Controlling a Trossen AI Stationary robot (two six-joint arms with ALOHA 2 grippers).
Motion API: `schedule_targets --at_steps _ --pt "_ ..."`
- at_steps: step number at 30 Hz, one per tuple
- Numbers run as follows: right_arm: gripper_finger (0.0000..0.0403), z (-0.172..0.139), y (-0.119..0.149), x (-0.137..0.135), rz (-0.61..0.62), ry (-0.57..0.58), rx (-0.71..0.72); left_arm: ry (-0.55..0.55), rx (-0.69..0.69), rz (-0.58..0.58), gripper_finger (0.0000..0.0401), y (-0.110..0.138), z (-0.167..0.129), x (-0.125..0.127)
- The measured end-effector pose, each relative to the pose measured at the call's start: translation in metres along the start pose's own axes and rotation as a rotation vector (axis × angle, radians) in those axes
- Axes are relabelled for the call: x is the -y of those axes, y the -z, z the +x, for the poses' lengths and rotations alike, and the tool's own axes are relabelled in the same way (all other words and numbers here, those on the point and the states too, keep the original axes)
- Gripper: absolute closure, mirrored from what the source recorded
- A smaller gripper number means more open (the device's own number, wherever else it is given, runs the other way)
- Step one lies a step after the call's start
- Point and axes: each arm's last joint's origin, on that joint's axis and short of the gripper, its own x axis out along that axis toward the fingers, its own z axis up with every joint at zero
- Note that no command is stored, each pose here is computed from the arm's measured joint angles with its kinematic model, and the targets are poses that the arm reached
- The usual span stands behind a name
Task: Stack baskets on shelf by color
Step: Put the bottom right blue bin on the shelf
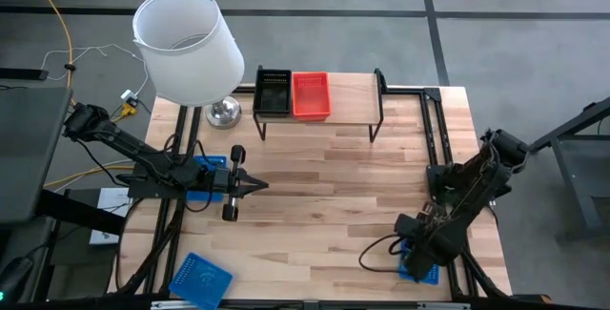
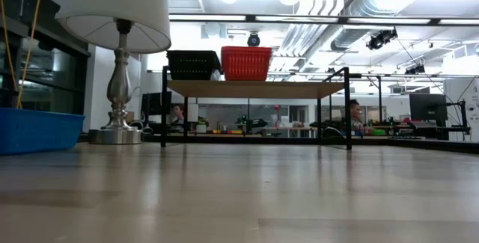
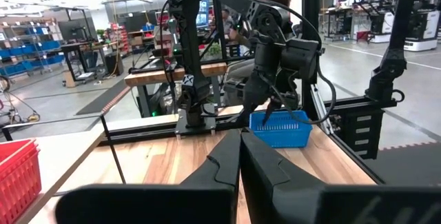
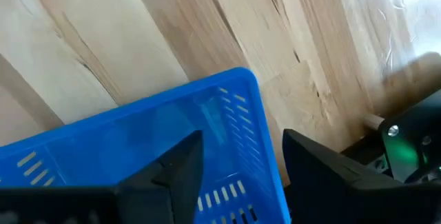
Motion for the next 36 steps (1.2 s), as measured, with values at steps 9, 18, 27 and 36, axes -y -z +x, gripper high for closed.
schedule_targets --at_steps 9,18,27,36 --pt "0.0215 0.0 0.001 0.005 -0.012 0.05 -0.01 0.001 -0.007 -0.018 0.0401 0.001 0.0 0.0" --pt "0.0215 0.0 0.002 0.004 -0.011 0.041 -0.037 0.003 -0.021 -0.015 0.0401 0.002 0.0 0.0" --pt "0.0215 0.009 0.001 0.005 -0.022 0.035 -0.052 0.003 -0.022 -0.015 0.0401 0.002 0.0 0.0" --pt "0.0215 0.027 -0.001 0.011 -0.078 0.054 -0.079 0.003 -0.021 -0.015 0.0401 0.002 0.0 0.0"
